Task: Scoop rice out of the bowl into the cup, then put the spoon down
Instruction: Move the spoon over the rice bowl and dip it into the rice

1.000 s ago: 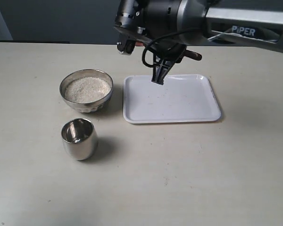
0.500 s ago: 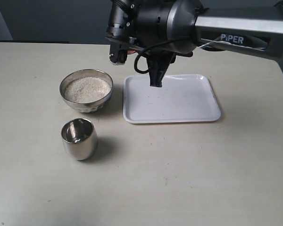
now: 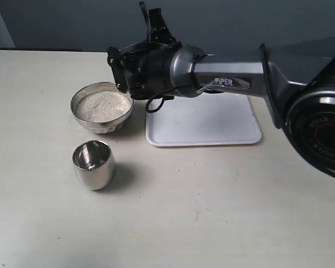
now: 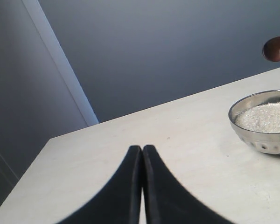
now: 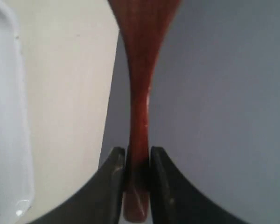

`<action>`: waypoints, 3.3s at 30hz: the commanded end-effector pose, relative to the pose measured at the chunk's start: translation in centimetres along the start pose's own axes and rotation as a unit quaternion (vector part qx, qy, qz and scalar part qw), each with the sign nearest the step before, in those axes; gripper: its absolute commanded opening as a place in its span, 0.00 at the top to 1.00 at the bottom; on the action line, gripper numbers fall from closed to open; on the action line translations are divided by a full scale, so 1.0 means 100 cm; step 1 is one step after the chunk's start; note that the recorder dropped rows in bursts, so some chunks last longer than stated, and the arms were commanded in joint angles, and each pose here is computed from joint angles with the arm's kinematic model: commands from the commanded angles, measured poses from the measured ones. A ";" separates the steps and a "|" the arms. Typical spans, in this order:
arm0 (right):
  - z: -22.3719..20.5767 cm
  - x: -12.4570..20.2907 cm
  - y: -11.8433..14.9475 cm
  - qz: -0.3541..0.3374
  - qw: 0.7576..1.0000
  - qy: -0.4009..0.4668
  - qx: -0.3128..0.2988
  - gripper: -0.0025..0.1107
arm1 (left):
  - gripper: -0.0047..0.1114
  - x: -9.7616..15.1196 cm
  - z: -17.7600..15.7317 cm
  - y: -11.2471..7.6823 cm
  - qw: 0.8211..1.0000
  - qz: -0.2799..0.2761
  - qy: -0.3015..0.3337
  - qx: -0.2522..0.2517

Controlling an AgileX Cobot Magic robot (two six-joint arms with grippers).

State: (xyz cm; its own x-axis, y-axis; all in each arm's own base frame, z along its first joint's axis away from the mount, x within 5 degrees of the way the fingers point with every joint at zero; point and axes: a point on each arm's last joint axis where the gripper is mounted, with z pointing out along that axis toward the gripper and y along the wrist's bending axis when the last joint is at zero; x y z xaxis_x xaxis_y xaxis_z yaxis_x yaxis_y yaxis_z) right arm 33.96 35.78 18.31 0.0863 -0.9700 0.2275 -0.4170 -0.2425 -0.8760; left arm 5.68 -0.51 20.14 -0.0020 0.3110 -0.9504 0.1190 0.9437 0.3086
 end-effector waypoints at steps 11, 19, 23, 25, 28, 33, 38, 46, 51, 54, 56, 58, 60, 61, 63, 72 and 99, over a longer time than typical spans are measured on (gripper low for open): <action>-0.012 -0.025 0.008 -0.024 0.999 -0.045 0.014 0.98 | 0.96 -0.002 -0.001 0.000 1.000 -0.005 -0.007 0.001; -0.016 -0.027 0.011 -0.046 0.998 -0.044 0.003 0.98 | 0.96 -0.002 -0.001 0.000 1.000 -0.005 -0.007 0.001; -0.020 -0.031 0.014 -0.082 0.995 -0.047 -0.002 0.98 | 0.96 -0.002 -0.001 0.000 1.000 -0.005 -0.007 0.001; -0.020 -0.031 0.014 -0.126 0.991 -0.049 -0.003 0.98 | 0.96 -0.002 -0.001 0.000 1.000 -0.005 -0.007 0.001; -0.021 -0.028 0.014 -0.156 0.987 -0.042 -0.014 0.98 | 0.96 -0.002 -0.001 0.000 1.000 -0.005 -0.007 0.001; -0.019 -0.024 0.013 -0.190 0.981 -0.031 -0.021 0.98 | 0.96 -0.002 -0.001 0.000 1.000 -0.005 -0.007 0.001; -0.011 -0.018 0.006 -0.214 0.976 -0.026 0.009 0.98 | 0.96 -0.002 -0.001 0.000 1.000 -0.005 -0.007 0.001; -0.005 -0.027 0.013 -0.236 0.970 -0.055 0.022 0.98 | 0.96 -0.002 -0.001 0.000 1.000 -0.005 -0.007 0.001; 0.005 -0.032 0.024 -0.251 0.967 -0.038 0.020 0.98 | 0.96 -0.002 -0.001 0.000 1.000 -0.005 -0.007 0.001; 0.011 -0.035 0.019 -0.250 0.967 -0.043 0.035 0.98 | 0.96 -0.002 -0.001 0.000 1.000 -0.005 -0.007 0.001; 0.012 -0.038 0.013 -0.240 0.968 -0.051 0.043 0.98 | 0.96 -0.002 -0.001 0.000 1.000 -0.005 -0.007 0.001; 0.014 -0.039 0.008 -0.233 0.970 -0.051 0.050 0.98 | 0.96 -0.002 -0.001 0.000 1.000 -0.005 -0.007 0.001; 0.016 -0.038 0.001 -0.224 0.972 -0.049 0.056 0.98 | 0.96 -0.002 -0.001 0.000 1.000 -0.005 -0.007 0.001; 0.017 -0.037 -0.001 -0.220 0.973 -0.046 0.056 0.98 | 0.96 -0.002 -0.001 0.000 1.000 -0.005 -0.007 0.001; 0.018 -0.035 -0.003 -0.219 0.973 -0.042 0.057 0.98 | 0.96 -0.002 -0.001 0.000 1.000 -0.005 -0.007 0.001; 0.017 -0.038 0.000 -0.221 0.972 -0.057 0.046 0.98 | 0.96 -0.002 -0.001 0.000 1.000 -0.005 -0.007 0.001; 0.023 -0.047 0.034 -0.279 0.959 -0.045 -0.022 0.98 | 0.96 -0.002 -0.001 0.000 1.000 -0.005 -0.007 0.001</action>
State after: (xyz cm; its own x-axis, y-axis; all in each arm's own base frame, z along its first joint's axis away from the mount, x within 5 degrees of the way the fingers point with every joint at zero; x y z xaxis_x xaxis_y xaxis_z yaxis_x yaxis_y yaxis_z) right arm 34.07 39.71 13.19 0.3989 -0.6789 0.6164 -0.2974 -0.7316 -0.6134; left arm 5.68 -0.51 20.14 -0.0020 0.3110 -0.9504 0.1190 0.9437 0.3086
